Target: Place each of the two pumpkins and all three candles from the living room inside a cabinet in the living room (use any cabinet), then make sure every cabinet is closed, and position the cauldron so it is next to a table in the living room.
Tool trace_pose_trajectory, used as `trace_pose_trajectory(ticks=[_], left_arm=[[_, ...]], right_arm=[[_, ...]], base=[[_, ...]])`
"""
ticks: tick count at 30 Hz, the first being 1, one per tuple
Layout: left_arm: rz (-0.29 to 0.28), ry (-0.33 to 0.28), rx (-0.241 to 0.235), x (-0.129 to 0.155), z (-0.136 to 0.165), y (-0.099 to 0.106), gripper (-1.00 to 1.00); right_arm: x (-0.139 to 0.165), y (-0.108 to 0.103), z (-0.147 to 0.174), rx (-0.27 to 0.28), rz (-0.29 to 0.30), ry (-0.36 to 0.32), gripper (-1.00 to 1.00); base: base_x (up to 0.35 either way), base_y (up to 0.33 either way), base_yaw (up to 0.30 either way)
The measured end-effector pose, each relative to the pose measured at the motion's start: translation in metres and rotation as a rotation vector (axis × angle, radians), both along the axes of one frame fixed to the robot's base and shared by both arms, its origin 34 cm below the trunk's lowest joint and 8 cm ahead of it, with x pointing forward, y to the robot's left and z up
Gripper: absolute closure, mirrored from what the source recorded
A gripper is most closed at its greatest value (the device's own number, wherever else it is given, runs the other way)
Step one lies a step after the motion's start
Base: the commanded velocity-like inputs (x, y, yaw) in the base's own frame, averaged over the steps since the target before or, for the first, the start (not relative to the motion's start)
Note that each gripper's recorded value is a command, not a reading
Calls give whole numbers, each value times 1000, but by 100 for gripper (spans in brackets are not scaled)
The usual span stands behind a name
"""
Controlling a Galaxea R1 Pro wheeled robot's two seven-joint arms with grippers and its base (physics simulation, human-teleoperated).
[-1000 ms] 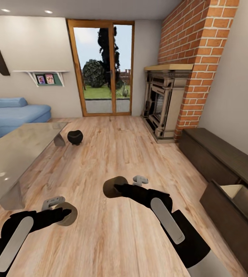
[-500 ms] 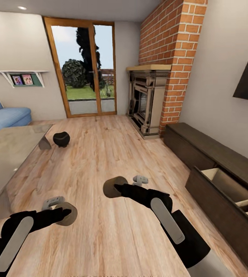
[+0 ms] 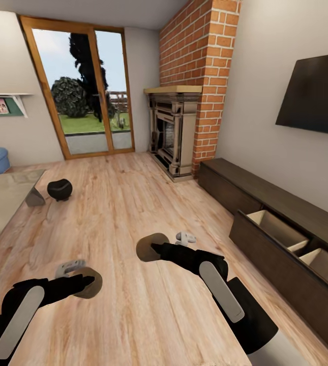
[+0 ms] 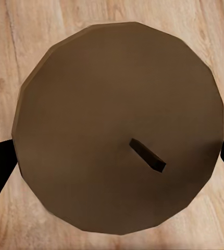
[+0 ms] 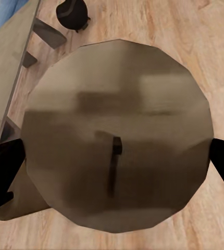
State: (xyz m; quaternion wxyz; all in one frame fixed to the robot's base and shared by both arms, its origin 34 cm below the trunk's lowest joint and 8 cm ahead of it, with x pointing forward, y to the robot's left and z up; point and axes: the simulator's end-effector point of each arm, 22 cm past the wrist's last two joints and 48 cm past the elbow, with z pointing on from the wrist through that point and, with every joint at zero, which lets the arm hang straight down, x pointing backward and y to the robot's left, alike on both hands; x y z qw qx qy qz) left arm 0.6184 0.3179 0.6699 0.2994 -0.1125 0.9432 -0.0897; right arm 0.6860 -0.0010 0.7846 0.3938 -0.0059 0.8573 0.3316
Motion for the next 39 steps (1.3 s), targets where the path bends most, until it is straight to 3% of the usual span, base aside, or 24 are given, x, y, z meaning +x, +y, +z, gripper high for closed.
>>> trace_pose_trajectory(ticks=[39], left_arm=[[0,1,5,0,0,1,100]], right_arm=[[0,0,0,0,0,-1,100]], base=[[56,219,-280]])
